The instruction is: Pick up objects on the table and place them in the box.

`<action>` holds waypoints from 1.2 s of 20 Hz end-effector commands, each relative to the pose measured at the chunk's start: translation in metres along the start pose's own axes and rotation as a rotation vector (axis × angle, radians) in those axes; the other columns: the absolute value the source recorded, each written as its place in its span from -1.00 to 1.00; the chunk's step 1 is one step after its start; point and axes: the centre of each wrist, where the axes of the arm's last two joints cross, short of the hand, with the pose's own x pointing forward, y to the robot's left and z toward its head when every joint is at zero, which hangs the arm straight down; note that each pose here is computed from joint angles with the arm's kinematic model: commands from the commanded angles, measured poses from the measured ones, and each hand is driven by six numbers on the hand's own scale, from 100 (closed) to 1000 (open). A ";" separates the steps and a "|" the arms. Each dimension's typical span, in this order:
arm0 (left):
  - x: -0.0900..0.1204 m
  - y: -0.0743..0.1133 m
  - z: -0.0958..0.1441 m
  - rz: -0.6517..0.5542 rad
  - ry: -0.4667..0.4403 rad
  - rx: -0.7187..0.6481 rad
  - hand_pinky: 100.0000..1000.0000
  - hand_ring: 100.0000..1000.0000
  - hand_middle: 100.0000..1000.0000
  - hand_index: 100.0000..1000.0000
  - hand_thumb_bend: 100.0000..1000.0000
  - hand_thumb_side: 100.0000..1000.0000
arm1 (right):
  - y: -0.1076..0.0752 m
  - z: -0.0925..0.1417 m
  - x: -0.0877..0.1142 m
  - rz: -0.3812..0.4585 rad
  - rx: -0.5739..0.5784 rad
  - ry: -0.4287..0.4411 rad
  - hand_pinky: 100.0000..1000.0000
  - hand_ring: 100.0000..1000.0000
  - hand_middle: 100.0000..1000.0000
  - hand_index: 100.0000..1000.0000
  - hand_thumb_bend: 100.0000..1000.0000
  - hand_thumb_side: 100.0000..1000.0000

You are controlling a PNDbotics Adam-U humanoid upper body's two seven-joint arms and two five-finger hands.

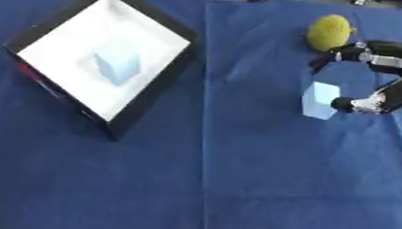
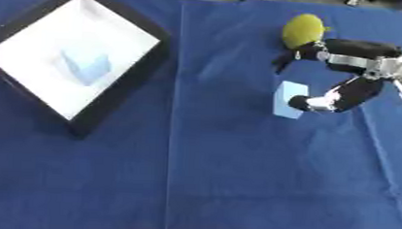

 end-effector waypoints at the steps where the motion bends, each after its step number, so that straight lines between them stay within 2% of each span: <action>1: 0.009 0.006 -0.005 -0.035 -0.018 -0.019 0.06 0.76 0.47 0.28 -1.00 0.23 | -0.007 0.008 -0.002 0.058 0.049 -0.017 1.00 0.80 0.50 0.86 -0.44 0.34; 9: 0.008 0.006 -0.004 -0.039 -0.014 -0.018 0.06 0.76 0.49 0.27 -1.00 0.23 | 0.003 0.013 -0.008 0.081 -0.015 -0.007 1.00 0.80 0.52 0.89 -0.38 0.36; 13: 0.008 0.007 -0.004 -0.041 -0.012 -0.020 0.06 0.76 0.49 0.26 -1.00 0.23 | 0.003 0.014 -0.009 0.083 -0.039 -0.012 1.00 0.80 0.53 0.90 -0.38 0.31; 14: 0.008 0.007 -0.004 -0.041 -0.012 -0.020 0.06 0.76 0.49 0.26 -1.00 0.23 | 0.002 0.015 -0.009 0.080 -0.052 -0.013 1.00 0.80 0.53 0.90 -0.55 0.23; 18: 0.007 0.007 -0.003 -0.042 -0.012 -0.021 0.06 0.76 0.49 0.25 -1.00 0.23 | -0.002 0.018 -0.009 0.062 -0.110 -0.016 1.00 0.79 0.53 0.90 -0.64 0.12; 24: 0.007 0.006 -0.003 -0.042 -0.012 -0.027 0.06 0.76 0.49 0.24 -1.00 0.23 | -0.001 0.015 -0.012 0.045 -0.111 0.009 1.00 0.80 0.54 0.91 -0.54 0.15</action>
